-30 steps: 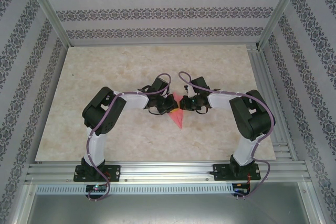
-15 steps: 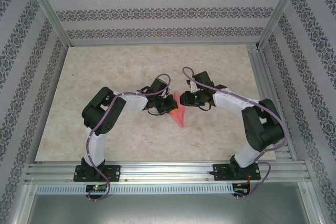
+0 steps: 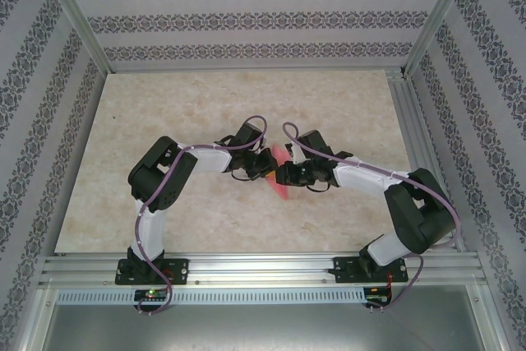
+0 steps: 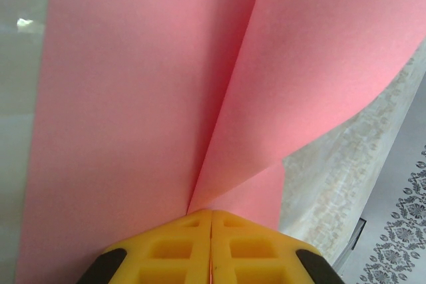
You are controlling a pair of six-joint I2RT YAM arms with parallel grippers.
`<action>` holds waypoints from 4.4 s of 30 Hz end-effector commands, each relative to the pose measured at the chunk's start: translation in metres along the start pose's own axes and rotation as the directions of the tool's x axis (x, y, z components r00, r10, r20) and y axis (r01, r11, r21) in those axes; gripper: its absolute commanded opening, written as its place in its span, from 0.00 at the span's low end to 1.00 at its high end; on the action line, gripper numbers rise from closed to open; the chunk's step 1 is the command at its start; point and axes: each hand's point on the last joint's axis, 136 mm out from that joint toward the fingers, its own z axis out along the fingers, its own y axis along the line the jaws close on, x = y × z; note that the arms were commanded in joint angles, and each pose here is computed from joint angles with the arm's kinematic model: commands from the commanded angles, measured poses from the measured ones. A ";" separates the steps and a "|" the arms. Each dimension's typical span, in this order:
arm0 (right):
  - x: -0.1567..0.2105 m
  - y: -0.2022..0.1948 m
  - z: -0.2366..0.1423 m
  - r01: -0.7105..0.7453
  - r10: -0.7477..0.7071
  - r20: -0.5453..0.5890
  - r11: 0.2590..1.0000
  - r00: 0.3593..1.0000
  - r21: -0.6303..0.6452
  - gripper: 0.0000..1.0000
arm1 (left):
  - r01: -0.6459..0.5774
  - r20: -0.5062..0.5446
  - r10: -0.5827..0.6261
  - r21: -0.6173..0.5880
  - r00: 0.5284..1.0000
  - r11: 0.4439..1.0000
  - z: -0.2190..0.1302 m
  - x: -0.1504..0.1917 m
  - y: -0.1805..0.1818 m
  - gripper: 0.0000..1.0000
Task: Fold a paper plane with a square sheet of paper (fold left side to right side)
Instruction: Fourth fold the wing at the center of the table.
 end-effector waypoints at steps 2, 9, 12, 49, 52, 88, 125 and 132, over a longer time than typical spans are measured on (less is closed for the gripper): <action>0.003 0.002 0.008 -0.016 0.016 -0.013 0.999 1.000 -0.028 0.24 | 0.039 -0.006 -0.040 -0.177 0.999 0.983 0.009 0.009 0.054 0.10; 0.016 0.007 0.016 -0.009 0.006 -0.065 0.999 0.998 -0.037 0.24 | 0.038 -0.003 -0.039 -0.183 0.999 0.982 0.009 0.008 0.056 0.10; 0.022 0.000 0.020 -0.016 0.016 -0.081 1.000 0.997 -0.005 0.24 | 0.038 -0.003 -0.039 -0.188 0.999 0.981 0.009 0.008 0.057 0.10; 0.060 -0.041 0.026 -0.041 0.063 -0.182 0.992 0.981 0.122 0.23 | 0.034 -0.005 -0.035 -0.216 0.999 0.976 0.010 0.008 0.062 0.10; 0.063 -0.039 0.022 -0.035 0.056 -0.185 0.993 0.981 0.113 0.23 | 0.030 -0.003 -0.031 -0.233 1.000 0.972 0.009 0.007 0.065 0.10; 0.061 -0.031 0.013 -0.086 0.099 -0.188 0.993 0.977 0.077 0.22 | 0.024 -0.007 -0.027 -0.237 1.000 0.971 0.010 0.006 0.064 0.09; 0.033 0.005 -0.007 -0.080 0.074 -0.089 0.995 0.993 -0.062 0.23 | 0.027 -0.009 -0.030 -0.231 1.000 0.973 0.011 0.008 0.065 0.09; 0.002 0.009 0.010 -0.082 0.075 -0.072 0.991 0.995 -0.107 0.23 | 0.027 -0.010 -0.030 -0.230 0.999 0.973 0.011 0.008 0.065 0.09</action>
